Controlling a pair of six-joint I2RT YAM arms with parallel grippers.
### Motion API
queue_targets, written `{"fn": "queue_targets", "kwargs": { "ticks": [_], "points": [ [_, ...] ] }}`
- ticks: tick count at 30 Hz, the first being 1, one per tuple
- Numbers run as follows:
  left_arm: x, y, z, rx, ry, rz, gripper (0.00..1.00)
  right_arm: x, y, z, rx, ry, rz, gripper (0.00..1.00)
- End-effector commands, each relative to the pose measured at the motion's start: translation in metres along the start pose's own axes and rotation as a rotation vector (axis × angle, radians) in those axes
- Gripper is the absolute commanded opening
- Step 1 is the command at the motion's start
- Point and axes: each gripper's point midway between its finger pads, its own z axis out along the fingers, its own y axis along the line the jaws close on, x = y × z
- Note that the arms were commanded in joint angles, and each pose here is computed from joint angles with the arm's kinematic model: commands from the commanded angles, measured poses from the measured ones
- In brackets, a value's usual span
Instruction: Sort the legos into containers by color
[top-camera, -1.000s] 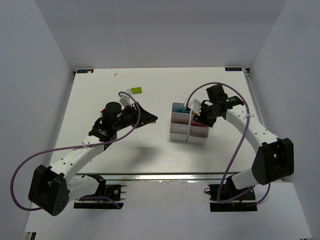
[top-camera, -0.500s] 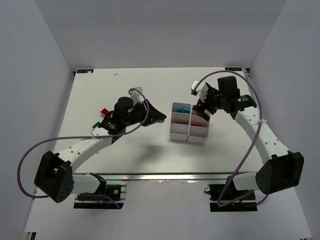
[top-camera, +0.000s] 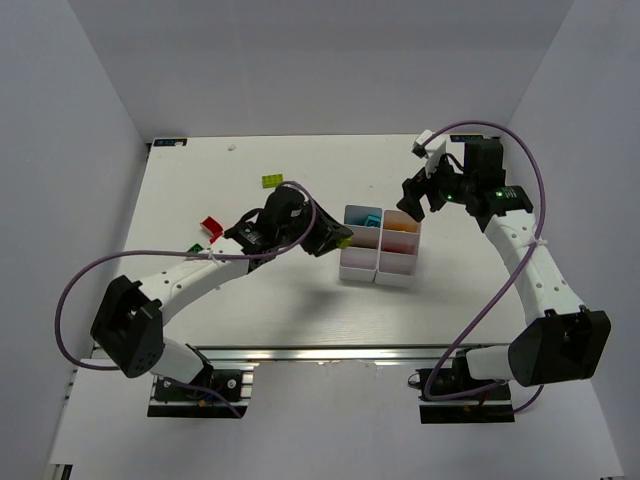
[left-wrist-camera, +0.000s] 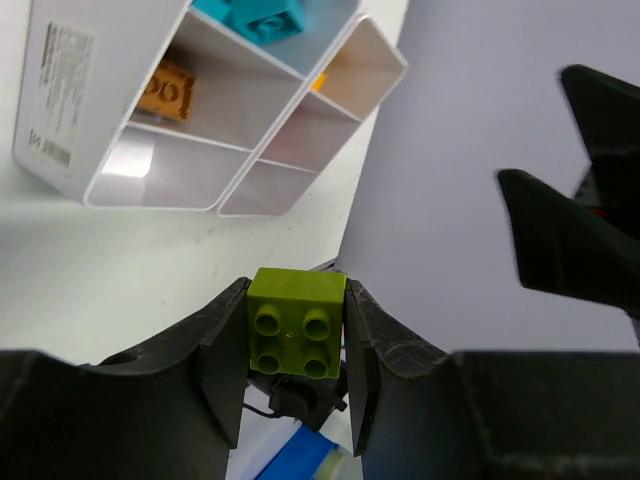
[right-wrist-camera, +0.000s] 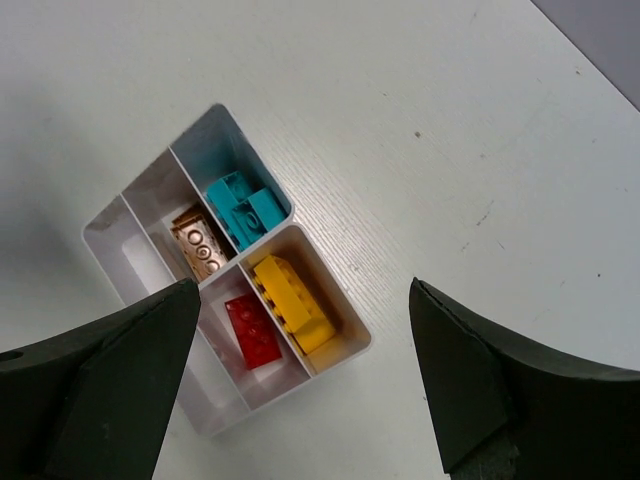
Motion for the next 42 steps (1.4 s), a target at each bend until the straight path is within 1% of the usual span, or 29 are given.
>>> {"fn": "queue_targets", "kwargs": {
  "ticks": [1, 12, 17, 24, 32, 42],
  "points": [
    [0.001, -0.007, -0.001, -0.031, -0.023, -0.071, 0.16, -0.027, 0.004, -0.01, -0.008, -0.101, 0.021, 0.9],
    [0.005, 0.012, 0.018, -0.116, -0.012, -0.093, 0.2, -0.021, 0.009, -0.017, 0.008, -0.124, 0.038, 0.9],
    [0.01, 0.014, 0.027, -0.127, 0.003, -0.084, 0.21, -0.017, 0.011, -0.02, 0.015, -0.12, 0.046, 0.89],
    [0.012, 0.02, 0.034, -0.144, 0.005, -0.092, 0.28, -0.011, 0.013, -0.022, 0.016, -0.108, 0.058, 0.89],
    [0.013, 0.021, 0.047, -0.139, 0.012, -0.099, 0.28, -0.01, 0.011, -0.021, 0.015, -0.104, 0.055, 0.89],
    [0.013, 0.018, 0.051, -0.144, 0.0, -0.101, 0.28, -0.007, 0.014, -0.018, -0.004, -0.104, 0.067, 0.89]
  ]
}}
